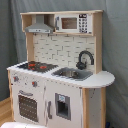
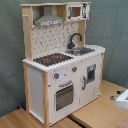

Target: Play with the kitchen

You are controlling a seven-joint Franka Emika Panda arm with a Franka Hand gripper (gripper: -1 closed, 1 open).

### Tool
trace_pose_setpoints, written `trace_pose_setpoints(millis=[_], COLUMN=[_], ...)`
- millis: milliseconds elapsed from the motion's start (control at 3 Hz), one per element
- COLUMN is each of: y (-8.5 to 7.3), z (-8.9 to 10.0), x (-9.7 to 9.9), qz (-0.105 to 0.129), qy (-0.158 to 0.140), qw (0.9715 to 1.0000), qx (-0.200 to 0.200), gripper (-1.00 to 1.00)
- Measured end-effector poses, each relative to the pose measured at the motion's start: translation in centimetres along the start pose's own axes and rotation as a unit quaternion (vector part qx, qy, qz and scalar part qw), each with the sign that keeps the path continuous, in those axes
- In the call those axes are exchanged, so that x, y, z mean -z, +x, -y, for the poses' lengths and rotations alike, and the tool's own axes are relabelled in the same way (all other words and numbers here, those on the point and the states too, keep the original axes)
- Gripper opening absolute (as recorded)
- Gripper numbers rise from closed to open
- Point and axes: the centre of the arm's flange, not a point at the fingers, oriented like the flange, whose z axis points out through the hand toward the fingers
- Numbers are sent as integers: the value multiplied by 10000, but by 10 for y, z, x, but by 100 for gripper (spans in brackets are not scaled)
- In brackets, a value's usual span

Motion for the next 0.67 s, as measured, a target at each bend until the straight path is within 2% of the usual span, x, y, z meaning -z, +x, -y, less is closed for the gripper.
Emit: trace_pose_setpoints(millis=[333, 667], y=[-14, -50], z=[-4, -7], x=[16, -11], qz=[27, 239], qy=[112, 409], qw=[9999, 9988], qx=[-83, -128], gripper=[100, 100])
